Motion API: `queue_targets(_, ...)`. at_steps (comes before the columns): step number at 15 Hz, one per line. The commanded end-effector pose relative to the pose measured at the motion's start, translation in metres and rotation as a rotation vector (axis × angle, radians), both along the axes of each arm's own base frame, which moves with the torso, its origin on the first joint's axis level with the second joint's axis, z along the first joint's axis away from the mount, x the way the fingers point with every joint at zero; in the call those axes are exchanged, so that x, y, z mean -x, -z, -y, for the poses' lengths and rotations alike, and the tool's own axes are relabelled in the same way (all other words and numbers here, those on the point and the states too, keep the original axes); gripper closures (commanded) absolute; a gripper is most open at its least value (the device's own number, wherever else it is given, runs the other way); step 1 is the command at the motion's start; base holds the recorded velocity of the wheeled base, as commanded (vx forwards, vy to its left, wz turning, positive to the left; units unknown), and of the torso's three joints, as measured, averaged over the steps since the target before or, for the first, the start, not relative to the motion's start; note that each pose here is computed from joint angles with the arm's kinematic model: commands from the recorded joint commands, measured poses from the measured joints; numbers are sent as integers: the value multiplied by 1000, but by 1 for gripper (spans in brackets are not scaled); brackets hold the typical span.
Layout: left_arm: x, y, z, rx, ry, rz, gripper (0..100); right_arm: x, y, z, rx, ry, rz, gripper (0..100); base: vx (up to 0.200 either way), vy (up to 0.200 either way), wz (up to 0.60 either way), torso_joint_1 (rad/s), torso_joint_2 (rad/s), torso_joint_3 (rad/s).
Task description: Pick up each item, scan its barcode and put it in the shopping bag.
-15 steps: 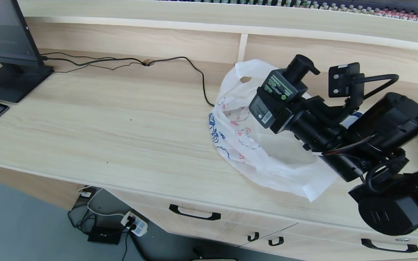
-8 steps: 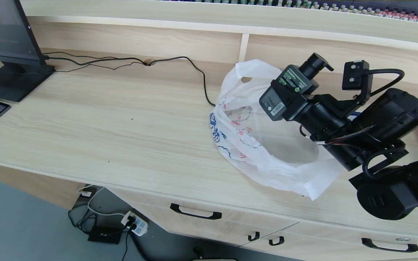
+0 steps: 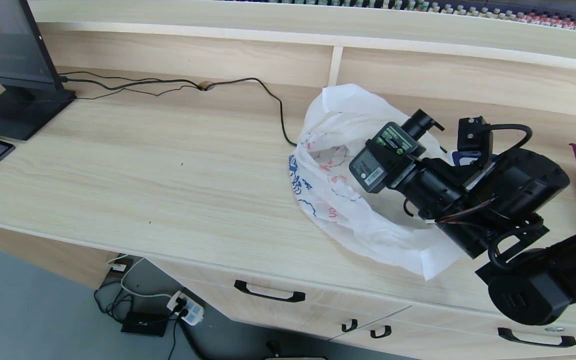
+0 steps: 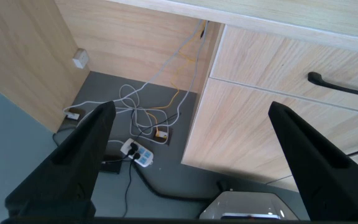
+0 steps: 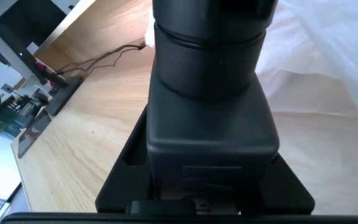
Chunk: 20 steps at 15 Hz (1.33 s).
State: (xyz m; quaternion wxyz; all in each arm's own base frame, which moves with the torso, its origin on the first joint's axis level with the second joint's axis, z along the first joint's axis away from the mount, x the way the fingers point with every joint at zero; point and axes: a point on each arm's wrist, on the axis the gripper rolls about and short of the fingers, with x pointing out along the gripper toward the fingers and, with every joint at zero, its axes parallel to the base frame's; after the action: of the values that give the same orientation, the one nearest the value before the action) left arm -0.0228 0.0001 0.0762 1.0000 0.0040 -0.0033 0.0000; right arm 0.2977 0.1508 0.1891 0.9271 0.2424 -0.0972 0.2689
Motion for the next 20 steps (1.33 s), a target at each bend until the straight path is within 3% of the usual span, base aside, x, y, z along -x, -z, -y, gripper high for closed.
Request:
queue_targets(1,0,0,0,0,0,1,0,-3,9,-2,12,-1,-28,100,0,0,0,0,0,0)
queue_targets(17,0,0,0,3,0,-2,0,-15,30,-9,89,9,-51,100,0,0,0,0,0,0)
queue_targets(18,0,0,0,3,0,-2,0,-15,30,-9,89,8,-51,0,0,0,0,0,0,0)
queue_targets(20,0,0,0,2,0,-2,0,-15,29,-10,87,8,-47,0,0,0,0,0,0,0)
